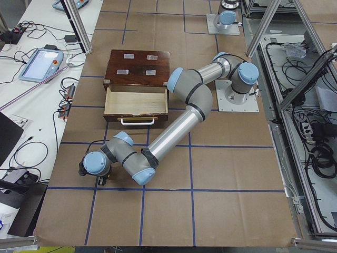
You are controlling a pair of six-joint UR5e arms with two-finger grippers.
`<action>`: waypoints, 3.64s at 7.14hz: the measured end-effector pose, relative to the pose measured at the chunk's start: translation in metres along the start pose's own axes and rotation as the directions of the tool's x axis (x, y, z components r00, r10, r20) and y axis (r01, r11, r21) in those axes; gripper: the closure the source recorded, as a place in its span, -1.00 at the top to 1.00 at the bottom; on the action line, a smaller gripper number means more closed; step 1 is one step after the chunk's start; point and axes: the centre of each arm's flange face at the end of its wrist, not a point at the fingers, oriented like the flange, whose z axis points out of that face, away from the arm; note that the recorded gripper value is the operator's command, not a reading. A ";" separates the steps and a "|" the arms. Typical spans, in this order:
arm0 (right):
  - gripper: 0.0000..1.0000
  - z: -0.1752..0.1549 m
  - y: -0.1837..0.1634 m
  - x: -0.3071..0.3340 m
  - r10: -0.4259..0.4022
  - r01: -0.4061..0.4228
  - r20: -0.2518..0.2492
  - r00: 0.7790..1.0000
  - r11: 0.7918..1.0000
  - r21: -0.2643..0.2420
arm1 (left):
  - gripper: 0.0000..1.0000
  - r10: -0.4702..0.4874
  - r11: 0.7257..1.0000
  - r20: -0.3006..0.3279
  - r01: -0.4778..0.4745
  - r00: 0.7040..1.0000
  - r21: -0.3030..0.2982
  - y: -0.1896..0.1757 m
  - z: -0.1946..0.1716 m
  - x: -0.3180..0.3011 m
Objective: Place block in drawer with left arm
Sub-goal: 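Lower the left gripper over the yellow cube and grasp it, then carry the yellow cube over the open drawer and release it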
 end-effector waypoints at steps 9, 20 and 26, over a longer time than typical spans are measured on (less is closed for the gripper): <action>1.00 0.000 0.000 0.000 0.000 0.000 0.000 1.000 1.000 0.001 | -0.41 -0.055 0.996 -0.045 0.052 0.997 -0.077 0.043 -0.180 0.098; 1.00 0.000 0.000 0.000 0.000 0.000 0.000 1.000 1.000 0.001 | -0.40 -0.105 0.994 0.074 0.106 0.992 -0.007 0.074 -0.182 0.404; 1.00 0.000 0.000 0.000 0.000 0.000 0.000 1.000 1.000 0.000 | 0.97 -0.113 0.994 0.081 0.113 0.990 0.008 0.084 -0.136 0.409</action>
